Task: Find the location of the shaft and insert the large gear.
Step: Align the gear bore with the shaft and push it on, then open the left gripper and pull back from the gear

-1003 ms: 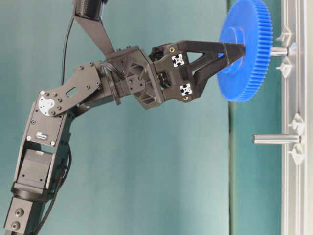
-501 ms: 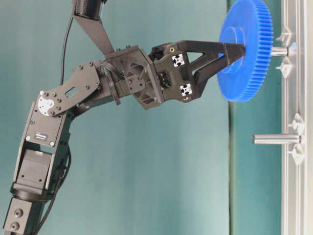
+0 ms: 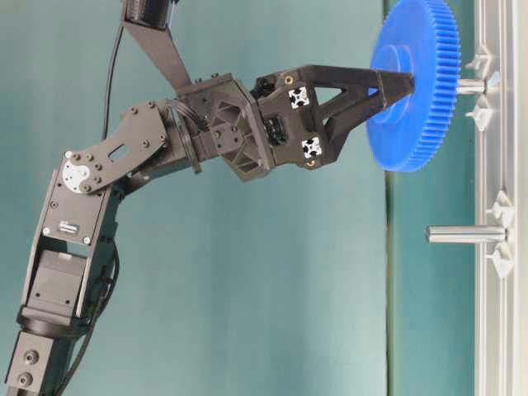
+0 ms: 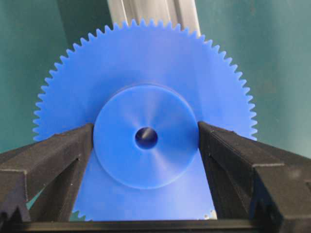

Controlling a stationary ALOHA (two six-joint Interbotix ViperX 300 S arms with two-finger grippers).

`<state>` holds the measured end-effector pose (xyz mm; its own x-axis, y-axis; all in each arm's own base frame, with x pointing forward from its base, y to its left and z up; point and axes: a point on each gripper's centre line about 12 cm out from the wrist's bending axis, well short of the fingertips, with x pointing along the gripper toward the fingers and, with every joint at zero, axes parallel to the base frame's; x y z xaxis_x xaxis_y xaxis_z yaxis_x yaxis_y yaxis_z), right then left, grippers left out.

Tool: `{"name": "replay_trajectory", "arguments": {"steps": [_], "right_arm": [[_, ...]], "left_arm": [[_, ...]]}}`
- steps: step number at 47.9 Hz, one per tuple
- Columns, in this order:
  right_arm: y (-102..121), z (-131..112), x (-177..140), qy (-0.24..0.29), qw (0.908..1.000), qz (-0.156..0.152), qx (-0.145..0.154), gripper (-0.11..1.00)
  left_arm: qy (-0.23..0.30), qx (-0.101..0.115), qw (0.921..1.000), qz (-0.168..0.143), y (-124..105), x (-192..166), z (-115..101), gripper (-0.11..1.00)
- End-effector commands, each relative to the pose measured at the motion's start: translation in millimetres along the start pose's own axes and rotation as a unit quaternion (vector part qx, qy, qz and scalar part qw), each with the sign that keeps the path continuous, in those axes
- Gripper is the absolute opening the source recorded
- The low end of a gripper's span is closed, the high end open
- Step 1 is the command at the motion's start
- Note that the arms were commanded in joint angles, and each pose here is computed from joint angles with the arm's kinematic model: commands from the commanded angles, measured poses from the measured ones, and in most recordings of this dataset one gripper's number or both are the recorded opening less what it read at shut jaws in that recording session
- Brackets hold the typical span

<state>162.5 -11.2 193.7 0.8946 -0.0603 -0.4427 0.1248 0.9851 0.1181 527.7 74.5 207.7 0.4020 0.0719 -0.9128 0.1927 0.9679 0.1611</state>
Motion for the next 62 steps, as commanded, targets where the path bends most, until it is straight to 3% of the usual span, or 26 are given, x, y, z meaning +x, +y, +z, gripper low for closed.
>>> {"name": "replay_trajectory", "arguments": {"steps": [1,24,51,62], "right_arm": [[0,6,0,-0.006,1.0000,0.000,0.006,0.03],[0,5,0,-0.005,1.0000,0.000,0.007,0.03],[0,4,0,-0.005,1.0000,-0.001,0.006,0.03],[0,4,0,-0.004,1.0000,-0.001,0.006,0.03]], "left_arm": [[-0.038,0.003,0.9992,0.015,3,-29,15,0.87],[-0.017,0.003,0.9998,0.005,-1,-29,12,0.93],[-0.029,-0.012,0.9995,0.009,1,-39,20,0.93],[-0.052,-0.030,0.9981,0.016,4,-61,26,0.93]]}}
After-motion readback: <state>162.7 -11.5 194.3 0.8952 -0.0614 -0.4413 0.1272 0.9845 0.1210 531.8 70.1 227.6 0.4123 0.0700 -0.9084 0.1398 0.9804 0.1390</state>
